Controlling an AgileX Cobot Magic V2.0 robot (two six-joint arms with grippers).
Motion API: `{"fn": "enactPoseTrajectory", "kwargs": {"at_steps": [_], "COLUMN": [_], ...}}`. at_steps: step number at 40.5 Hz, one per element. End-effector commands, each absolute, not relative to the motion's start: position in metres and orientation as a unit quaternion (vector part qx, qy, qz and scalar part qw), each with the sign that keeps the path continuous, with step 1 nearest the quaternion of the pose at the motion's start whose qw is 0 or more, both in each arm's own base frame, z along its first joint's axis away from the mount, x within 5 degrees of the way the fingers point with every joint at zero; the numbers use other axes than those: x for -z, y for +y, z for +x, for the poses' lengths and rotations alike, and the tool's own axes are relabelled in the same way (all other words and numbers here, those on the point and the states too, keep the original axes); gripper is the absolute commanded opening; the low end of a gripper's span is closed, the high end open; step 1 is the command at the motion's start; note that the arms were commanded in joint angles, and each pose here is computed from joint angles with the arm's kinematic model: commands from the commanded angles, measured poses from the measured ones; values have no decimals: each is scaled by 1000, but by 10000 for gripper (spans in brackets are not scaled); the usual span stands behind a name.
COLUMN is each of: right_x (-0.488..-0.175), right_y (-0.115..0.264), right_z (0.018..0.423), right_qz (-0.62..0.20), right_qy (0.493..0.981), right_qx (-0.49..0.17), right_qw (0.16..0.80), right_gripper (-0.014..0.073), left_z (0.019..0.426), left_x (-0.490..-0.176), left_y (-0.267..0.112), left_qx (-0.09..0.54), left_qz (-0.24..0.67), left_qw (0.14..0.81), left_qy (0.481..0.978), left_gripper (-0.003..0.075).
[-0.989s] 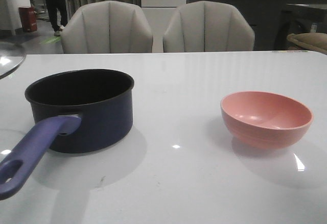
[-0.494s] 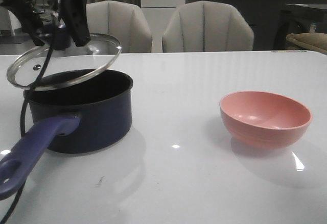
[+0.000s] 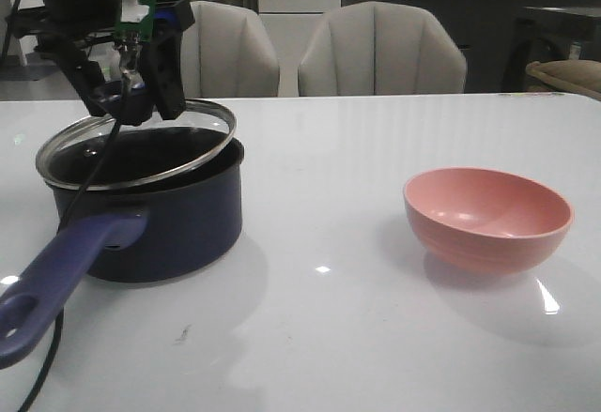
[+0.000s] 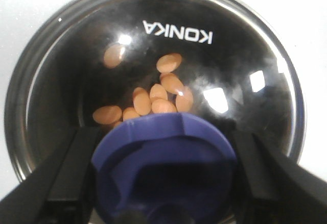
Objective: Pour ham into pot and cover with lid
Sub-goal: 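Lift the glass lid with the left gripper and carry it over the pot, then lower the lid onto the pot rim with the left gripper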
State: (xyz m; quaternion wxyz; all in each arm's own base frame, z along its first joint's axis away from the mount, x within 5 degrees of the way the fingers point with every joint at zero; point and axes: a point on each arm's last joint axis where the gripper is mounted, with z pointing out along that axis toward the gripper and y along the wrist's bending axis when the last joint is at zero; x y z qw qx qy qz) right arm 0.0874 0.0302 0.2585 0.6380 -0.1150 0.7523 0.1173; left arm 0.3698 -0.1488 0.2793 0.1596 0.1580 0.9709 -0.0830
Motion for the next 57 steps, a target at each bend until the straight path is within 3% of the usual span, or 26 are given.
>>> {"fn": "enactPoseTrajectory", "kwargs": {"at_steps": [1, 8, 17, 21, 35, 57], "right_x": [-274, -274, -274, -274, -274, -274], "right_y": [28, 28, 28, 28, 28, 28], "right_z": [89, 89, 89, 89, 89, 89], "right_qz": [-104, -104, -104, -104, -104, -104], "right_qy": [723, 723, 723, 723, 723, 723], "right_qx": [-111, -111, -111, -111, -111, -111], "right_qw": [674, 674, 674, 674, 674, 674], "right_gripper": [148, 148, 148, 148, 148, 148], "left_z": [367, 371, 372, 371, 371, 367], "left_x": [-310, -301, -290, -291, -310, -308], "left_y": [-153, -154, -155, -155, -154, -147], "left_qx": [103, 100, 96, 94, 91, 54], "left_qz": [158, 159, 160, 161, 166, 176], "left_qw": [224, 209, 181, 179, 178, 148], "left_qy": [956, 960, 966, 966, 965, 972], "left_gripper": [209, 228, 468, 528, 532, 532]}}
